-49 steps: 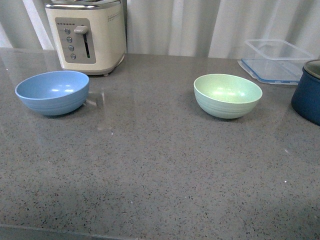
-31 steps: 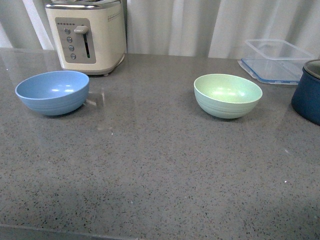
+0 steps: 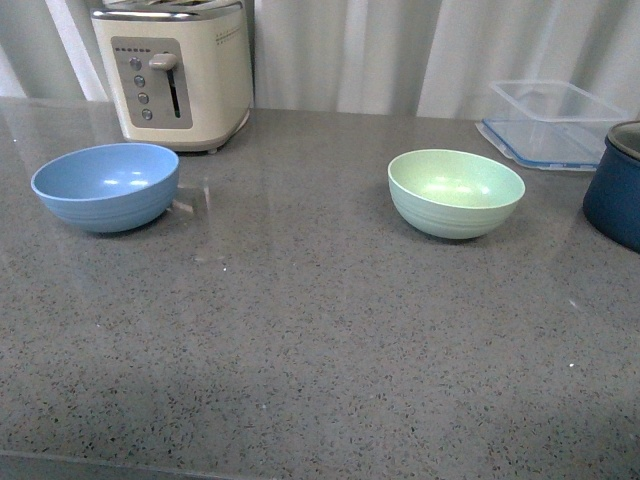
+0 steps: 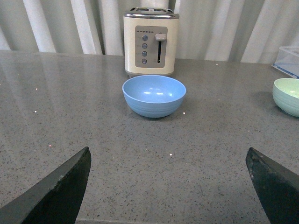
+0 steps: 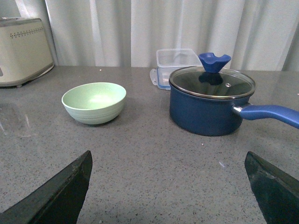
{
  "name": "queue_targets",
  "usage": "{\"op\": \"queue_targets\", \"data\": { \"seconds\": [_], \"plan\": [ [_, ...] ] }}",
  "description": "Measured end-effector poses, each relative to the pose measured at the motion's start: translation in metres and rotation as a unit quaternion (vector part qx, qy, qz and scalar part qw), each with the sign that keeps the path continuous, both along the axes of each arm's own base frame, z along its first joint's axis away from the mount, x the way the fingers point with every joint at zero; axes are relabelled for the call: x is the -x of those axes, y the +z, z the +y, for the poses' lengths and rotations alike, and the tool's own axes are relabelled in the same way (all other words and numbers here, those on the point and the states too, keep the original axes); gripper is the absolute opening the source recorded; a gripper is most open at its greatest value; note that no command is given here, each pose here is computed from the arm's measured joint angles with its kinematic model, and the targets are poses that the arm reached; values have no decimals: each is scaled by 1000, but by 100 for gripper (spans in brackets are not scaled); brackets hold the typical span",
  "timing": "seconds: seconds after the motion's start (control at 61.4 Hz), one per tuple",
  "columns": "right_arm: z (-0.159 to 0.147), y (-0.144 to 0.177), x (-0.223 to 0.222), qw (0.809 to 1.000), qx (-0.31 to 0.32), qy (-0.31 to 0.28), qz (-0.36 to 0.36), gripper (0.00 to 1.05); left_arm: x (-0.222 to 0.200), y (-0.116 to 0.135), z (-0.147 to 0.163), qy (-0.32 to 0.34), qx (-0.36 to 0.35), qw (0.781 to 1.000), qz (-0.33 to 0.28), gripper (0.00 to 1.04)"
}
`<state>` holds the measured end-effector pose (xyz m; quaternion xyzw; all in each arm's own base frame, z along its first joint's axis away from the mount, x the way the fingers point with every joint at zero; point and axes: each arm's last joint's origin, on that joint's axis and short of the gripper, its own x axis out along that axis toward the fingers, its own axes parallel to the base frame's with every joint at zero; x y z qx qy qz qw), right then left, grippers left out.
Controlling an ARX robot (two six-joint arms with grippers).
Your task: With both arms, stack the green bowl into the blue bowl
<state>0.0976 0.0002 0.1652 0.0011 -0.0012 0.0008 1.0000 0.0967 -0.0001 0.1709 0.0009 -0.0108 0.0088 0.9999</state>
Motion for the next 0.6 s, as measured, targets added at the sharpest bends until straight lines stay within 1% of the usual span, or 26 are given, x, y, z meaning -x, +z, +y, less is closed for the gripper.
{"op": "queue_targets", "data": {
  "seconds": [0.016,0.033,0.081,0.114,0.13,0.342,0.407,0.521,0.602],
  "plan": [
    [0,0,0,1000,0,0,0,95,0,0,0,8,0,1000,-2,98],
    [0,0,0,1000,0,0,0,95,-1,2,0,35,-7,999,-8,98],
    [0,0,0,1000,0,0,0,95,-3,7,-1,81,-14,996,-23,98],
    [0,0,0,1000,0,-1,0,95,-6,14,-2,116,-12,993,-29,98],
    [0,0,0,1000,0,0,0,95,-8,18,-2,122,-13,992,-31,98],
    [0,0,0,1000,0,0,0,95,-39,84,-14,77,-8,996,-47,98],
    [0,0,0,1000,0,0,0,95,-56,111,-17,67,-2,996,-55,98],
    [0,0,0,1000,0,1,0,95,-82,138,-19,51,10,997,-52,98],
    [0,0,0,1000,0,0,0,95,-106,153,-20,44,26,998,-30,98]
  ]
}}
